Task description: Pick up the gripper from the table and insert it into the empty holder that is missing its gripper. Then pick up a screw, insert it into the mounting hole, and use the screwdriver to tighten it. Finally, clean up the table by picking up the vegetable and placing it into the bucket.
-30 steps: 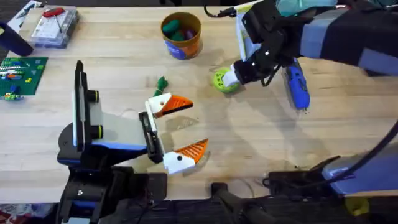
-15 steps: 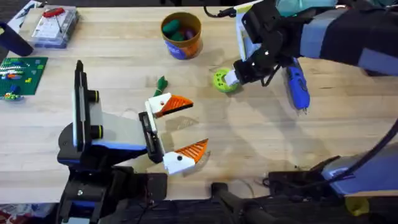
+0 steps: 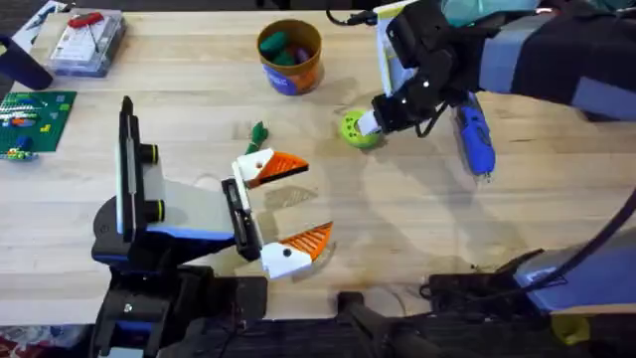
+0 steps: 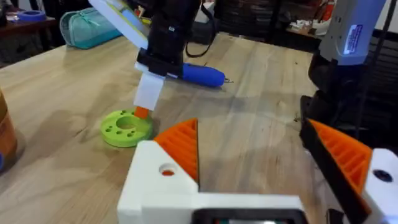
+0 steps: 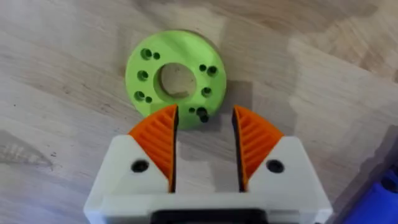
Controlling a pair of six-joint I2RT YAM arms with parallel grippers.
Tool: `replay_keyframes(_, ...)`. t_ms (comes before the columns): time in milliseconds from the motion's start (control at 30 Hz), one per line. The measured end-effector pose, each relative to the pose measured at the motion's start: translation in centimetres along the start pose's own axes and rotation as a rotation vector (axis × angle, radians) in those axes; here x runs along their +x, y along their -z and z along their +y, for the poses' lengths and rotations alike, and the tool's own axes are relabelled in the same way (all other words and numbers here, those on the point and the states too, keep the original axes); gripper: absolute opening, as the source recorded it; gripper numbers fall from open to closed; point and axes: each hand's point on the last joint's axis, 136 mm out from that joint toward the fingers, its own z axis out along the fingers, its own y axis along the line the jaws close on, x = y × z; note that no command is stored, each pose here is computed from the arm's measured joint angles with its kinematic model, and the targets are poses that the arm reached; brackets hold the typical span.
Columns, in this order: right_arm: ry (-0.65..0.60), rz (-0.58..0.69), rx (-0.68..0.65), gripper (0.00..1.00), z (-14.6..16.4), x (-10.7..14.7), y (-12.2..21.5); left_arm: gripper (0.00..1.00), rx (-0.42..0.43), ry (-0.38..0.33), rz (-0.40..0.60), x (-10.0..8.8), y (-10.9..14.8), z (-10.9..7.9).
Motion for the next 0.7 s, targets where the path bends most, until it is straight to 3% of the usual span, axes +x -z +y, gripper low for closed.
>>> replay_keyframes(700,-0.001,0.017,0.001,0.335,-0.04,0.3,-0.41,0.99,0.0,0.0,0.0,0.0,0.0,0.0)
